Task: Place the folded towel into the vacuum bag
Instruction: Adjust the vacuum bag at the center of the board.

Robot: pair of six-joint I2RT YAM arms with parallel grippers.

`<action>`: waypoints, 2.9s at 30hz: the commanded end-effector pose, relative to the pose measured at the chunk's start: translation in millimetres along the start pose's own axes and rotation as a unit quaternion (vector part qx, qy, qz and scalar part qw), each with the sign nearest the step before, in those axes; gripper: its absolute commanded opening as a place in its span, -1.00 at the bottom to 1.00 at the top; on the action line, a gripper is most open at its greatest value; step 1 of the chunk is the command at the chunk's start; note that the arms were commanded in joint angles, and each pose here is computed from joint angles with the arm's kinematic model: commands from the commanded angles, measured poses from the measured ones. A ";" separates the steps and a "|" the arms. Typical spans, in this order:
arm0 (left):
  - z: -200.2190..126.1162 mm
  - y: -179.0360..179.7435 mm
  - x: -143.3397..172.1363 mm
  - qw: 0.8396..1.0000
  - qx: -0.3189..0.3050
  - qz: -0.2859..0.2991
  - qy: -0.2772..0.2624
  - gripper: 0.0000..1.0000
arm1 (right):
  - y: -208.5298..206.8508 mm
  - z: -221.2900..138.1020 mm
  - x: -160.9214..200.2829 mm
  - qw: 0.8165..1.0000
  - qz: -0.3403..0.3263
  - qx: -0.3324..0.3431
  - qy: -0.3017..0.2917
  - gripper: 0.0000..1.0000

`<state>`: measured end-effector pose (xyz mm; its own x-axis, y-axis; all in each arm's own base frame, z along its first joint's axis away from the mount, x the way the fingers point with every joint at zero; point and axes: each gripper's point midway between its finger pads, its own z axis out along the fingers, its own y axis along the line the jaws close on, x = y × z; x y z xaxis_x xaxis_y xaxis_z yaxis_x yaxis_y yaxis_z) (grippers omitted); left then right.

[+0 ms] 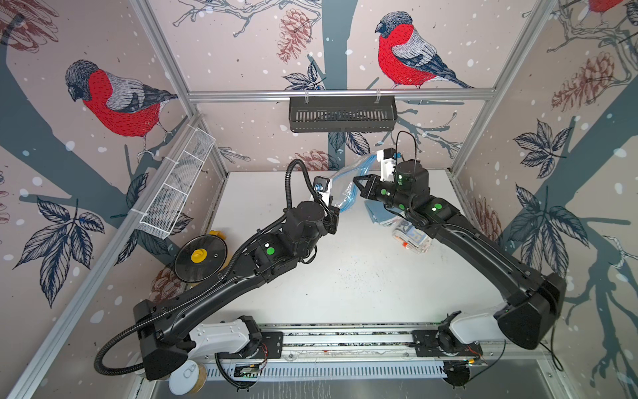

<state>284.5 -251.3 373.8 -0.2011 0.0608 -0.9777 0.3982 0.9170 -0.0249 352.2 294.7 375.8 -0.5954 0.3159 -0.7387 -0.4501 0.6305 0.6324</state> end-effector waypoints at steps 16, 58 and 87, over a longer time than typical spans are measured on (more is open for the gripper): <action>-28.4 15.1 -44.5 0.994 -0.006 0.014 -0.110 -1.00 | 45.7 4.9 -11.1 0.995 -0.084 0.014 -0.043 -0.98; -15.0 -35.1 45.0 0.982 0.134 0.129 0.030 -1.00 | -88.0 -7.3 93.9 0.993 0.036 0.107 0.016 -0.84; 15.0 -59.3 187.0 0.958 0.149 0.153 0.190 -1.00 | -184.7 -64.8 222.0 0.964 0.128 0.224 0.062 -0.93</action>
<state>219.1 -305.5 177.7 -0.3579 0.5102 -0.7821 0.7503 0.6557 0.0843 261.7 208.0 113.0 -0.7587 0.3942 -0.5186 0.0002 0.7963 0.6049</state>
